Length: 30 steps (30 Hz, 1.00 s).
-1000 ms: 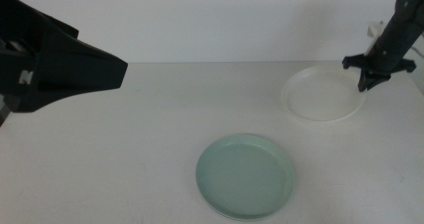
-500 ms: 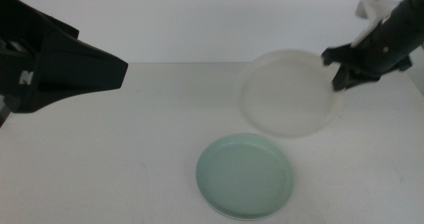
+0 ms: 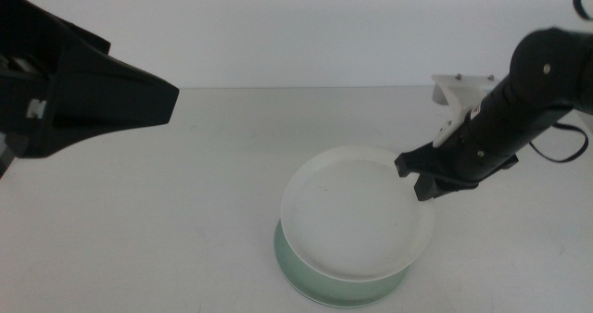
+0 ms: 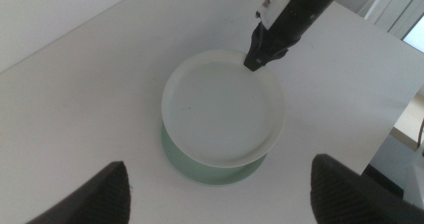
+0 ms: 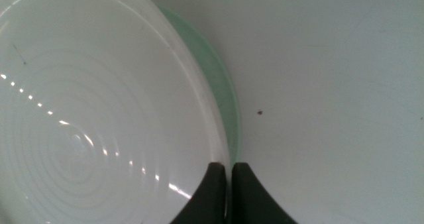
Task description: Stack the three bowls on top of each other.
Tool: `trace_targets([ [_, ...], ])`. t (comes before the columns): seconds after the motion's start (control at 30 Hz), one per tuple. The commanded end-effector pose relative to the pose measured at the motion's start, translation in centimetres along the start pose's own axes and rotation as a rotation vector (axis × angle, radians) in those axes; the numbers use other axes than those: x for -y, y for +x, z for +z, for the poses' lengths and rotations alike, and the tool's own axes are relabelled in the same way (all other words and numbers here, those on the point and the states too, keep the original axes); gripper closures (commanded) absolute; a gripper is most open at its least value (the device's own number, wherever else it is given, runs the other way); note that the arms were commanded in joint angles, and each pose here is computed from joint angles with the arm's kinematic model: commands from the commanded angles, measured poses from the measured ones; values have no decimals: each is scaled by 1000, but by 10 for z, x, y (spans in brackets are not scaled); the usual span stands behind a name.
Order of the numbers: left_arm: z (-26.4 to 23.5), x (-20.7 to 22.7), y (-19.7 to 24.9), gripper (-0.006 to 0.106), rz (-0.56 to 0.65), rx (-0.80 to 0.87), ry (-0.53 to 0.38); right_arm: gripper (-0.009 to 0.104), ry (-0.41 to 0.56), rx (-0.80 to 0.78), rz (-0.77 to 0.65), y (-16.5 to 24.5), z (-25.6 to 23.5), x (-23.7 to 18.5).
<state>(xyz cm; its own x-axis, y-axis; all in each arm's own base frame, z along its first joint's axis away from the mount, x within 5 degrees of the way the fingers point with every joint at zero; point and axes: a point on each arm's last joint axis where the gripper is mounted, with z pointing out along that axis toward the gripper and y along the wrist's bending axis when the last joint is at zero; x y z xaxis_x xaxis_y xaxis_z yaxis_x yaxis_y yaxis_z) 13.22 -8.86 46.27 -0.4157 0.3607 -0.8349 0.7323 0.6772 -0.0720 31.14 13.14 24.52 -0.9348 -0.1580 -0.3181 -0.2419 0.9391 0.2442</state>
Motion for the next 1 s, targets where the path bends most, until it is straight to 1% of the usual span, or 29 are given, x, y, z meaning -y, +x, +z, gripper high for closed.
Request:
trace_targets([
  [0.0,-9,4,-10,-5,-1,89,2,96,-12,126,3,-7,-16,-4],
  [0.07,-9,4,-10,-5,-1,89,2,96,-8,131,1,-5,-11,-2],
  [0.2,-9,4,-10,-5,-1,89,2,96,-6,87,2,-3,0,0],
  [0.33,-9,4,-10,-5,-1,89,2,96,-35,52,27,-3,13,-1],
  [0.43,-9,4,-10,-5,-1,89,2,96,-59,30,11,-3,19,-2],
  [0.6,-9,4,-10,-5,-1,89,2,96,-75,21,-26,-2,20,-3],
  [0.8,-9,4,-10,-5,-1,89,2,95,-75,14,-31,-1,21,-3],
  [0.83,-9,4,-10,-5,-1,89,2,86,-75,16,-31,-1,21,-3],
  [0.87,-9,4,-10,-5,-1,89,2,84,-75,16,-32,-2,21,-3],
  [0.9,-9,4,-10,-5,-1,89,2,77,-75,15,-34,-1,21,-3],
  [0.97,-9,4,-10,-5,-1,89,2,70,-77,15,-35,-1,19,-4],
])
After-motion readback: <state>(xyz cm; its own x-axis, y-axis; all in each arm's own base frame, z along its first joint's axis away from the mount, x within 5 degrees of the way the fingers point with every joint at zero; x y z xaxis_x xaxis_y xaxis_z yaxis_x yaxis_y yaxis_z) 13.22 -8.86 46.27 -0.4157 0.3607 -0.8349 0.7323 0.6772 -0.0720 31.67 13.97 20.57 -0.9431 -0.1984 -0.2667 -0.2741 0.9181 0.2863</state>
